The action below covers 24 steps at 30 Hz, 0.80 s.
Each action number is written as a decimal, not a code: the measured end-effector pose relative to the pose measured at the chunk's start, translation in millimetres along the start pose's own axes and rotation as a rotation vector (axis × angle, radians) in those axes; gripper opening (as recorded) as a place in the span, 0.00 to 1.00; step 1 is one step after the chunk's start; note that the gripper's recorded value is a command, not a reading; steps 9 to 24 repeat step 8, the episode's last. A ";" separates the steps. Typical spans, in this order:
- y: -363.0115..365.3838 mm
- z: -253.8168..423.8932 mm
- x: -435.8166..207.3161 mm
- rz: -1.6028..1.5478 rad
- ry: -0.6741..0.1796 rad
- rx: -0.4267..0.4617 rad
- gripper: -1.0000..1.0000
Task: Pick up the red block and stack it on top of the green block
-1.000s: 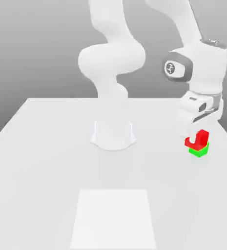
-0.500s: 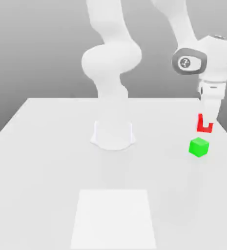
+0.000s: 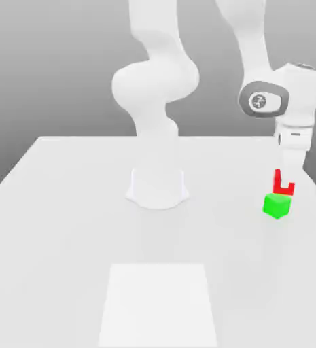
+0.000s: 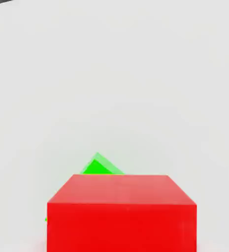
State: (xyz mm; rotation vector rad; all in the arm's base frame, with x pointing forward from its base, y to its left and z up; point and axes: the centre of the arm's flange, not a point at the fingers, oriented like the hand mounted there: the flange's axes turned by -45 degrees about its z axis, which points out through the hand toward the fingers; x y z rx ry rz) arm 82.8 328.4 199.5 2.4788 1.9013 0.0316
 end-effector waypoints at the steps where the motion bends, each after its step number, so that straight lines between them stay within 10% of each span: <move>1: 0.0 2.2 -0.3 0.001 -0.001 0.002 0.00; 24: -2.6 17.0 -3.0 0.003 -0.004 0.018 0.00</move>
